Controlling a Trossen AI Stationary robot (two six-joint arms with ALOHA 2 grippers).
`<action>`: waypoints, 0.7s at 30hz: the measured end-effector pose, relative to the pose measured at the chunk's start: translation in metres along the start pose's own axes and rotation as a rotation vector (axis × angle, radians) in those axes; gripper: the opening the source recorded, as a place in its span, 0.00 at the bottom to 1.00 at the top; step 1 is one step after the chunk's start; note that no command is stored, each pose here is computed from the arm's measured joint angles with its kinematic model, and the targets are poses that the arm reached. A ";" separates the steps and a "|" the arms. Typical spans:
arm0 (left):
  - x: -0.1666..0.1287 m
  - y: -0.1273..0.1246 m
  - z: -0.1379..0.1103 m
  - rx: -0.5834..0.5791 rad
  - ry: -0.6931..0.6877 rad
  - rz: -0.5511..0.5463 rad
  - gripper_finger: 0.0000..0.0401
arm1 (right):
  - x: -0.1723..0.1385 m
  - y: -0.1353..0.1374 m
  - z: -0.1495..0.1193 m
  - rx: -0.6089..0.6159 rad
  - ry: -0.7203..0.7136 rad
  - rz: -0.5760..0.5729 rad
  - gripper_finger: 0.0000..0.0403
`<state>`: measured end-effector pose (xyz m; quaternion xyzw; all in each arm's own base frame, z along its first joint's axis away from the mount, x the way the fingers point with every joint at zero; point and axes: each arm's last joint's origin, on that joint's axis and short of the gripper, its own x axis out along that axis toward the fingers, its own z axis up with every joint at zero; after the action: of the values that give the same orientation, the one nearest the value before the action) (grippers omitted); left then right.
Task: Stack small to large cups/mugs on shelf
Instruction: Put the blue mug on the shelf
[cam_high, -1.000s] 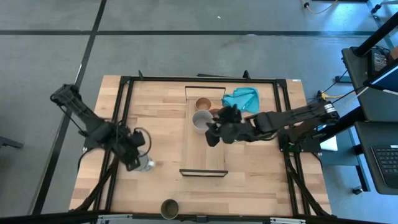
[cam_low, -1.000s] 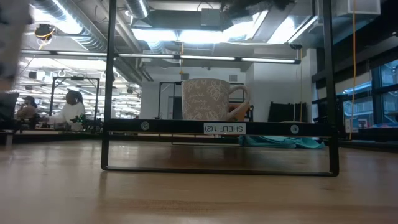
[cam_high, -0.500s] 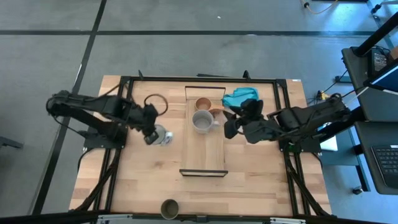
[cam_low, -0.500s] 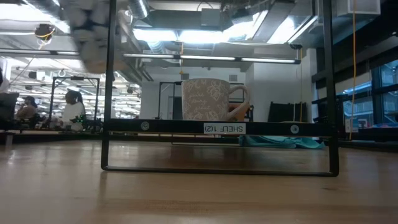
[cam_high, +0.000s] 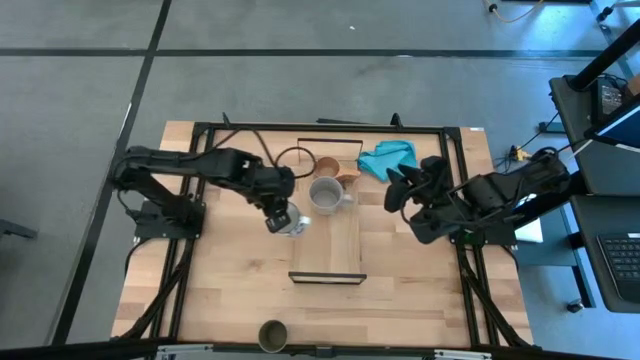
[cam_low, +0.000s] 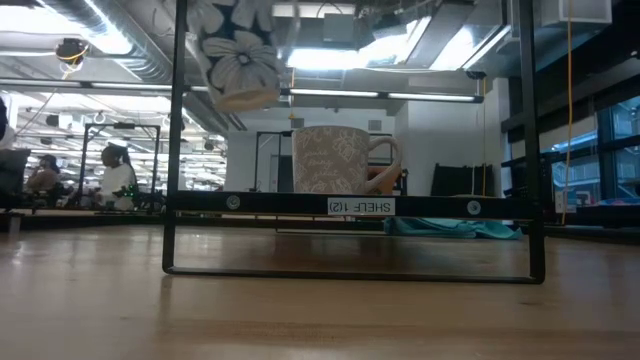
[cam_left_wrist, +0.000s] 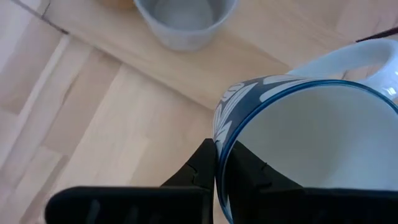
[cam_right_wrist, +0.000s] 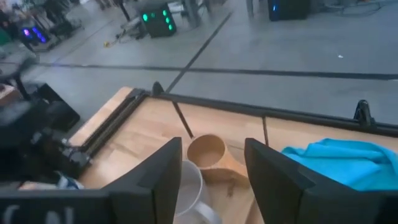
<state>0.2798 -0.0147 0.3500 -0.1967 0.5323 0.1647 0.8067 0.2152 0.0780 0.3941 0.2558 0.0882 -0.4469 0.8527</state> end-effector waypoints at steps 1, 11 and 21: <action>0.002 -0.002 0.003 0.006 0.000 0.000 0.03 | -0.002 -0.002 0.000 -0.002 -0.004 0.001 0.44; 0.018 -0.012 0.023 0.017 -0.011 -0.043 0.03 | -0.019 -0.012 0.002 -0.101 -0.018 0.036 0.44; 0.017 -0.009 0.026 0.040 -0.025 -0.052 0.03 | -0.019 -0.008 0.000 -0.066 0.075 0.066 0.44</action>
<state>0.3117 -0.0085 0.3448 -0.1922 0.5203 0.1353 0.8210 0.1975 0.0877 0.3982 0.2467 0.1264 -0.4056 0.8710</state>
